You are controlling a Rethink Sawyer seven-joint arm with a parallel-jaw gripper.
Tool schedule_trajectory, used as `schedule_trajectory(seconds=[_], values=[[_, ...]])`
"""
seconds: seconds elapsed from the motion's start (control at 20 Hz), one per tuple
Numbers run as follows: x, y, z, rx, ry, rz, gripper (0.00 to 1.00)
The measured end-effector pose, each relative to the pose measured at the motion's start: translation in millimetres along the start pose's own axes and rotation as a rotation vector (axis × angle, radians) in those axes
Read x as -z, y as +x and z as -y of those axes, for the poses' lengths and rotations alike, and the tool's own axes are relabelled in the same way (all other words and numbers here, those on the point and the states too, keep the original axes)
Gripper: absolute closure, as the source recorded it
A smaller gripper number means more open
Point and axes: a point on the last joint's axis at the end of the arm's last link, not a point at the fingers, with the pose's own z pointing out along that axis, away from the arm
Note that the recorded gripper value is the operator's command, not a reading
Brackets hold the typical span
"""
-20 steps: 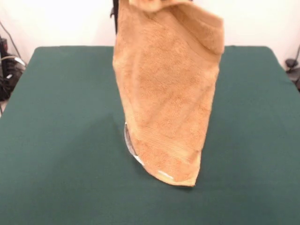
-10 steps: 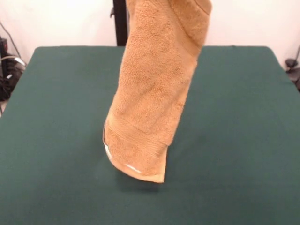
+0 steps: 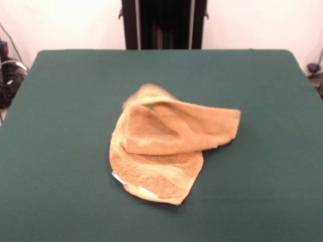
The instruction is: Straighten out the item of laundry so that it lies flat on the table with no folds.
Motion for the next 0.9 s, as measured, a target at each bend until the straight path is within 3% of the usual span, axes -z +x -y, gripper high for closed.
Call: schedule_trajectory(seconds=[0.4, 0.9], values=[[1, -8, 2, -0.005, 0.016, 0.057, 0.0], [-15, -7, 0, -0.003, 0.019, 0.049, 0.0]])
